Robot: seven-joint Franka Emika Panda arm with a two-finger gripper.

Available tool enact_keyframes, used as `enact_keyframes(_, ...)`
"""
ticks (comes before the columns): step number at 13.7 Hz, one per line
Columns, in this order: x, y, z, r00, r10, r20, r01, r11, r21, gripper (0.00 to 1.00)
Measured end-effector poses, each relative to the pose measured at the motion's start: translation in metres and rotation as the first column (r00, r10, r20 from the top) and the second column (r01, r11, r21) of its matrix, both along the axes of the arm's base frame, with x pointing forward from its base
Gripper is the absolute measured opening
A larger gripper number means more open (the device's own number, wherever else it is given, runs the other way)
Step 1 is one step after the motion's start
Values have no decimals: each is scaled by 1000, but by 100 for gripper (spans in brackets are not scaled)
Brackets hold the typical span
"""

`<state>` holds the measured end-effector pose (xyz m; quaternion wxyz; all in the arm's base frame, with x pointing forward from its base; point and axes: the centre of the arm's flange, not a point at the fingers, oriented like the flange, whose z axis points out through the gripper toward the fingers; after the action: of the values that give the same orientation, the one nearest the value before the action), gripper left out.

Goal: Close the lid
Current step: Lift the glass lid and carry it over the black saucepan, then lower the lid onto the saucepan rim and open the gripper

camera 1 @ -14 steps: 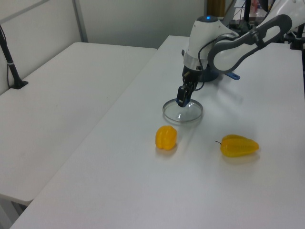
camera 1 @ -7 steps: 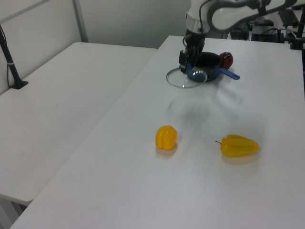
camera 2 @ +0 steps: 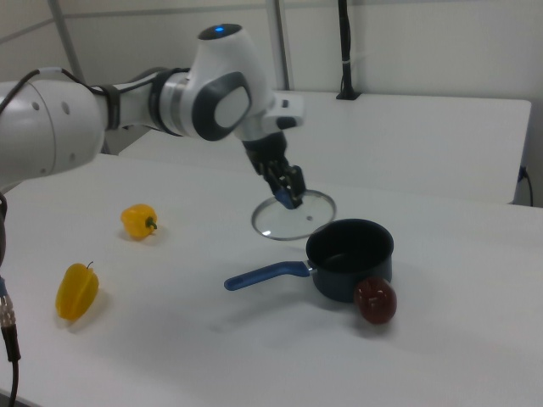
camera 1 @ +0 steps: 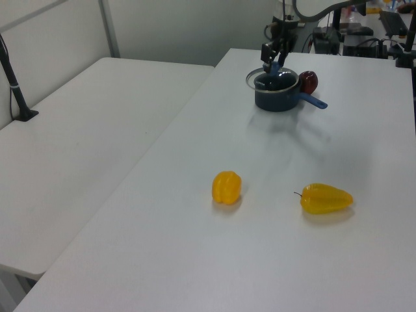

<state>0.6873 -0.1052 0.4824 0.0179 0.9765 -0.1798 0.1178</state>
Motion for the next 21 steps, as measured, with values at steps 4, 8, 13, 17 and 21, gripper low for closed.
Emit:
enact_keyframes(4, -3, -50, -5, 998, -51, 31, 51, 999, -6, 65)
enact_keyframes(8, 3, -80, -25, 993, -86, 81, 87, 996, -9, 65)
enact_keyframes(13, 8, -86, -43, 992, -90, 93, 91, 996, -7, 65)
enact_keyframes(17, 9, -86, -49, 993, -79, 84, 80, 997, -8, 65)
enact_keyframes(21, 12, -87, -55, 993, -76, 94, 77, 997, -8, 65)
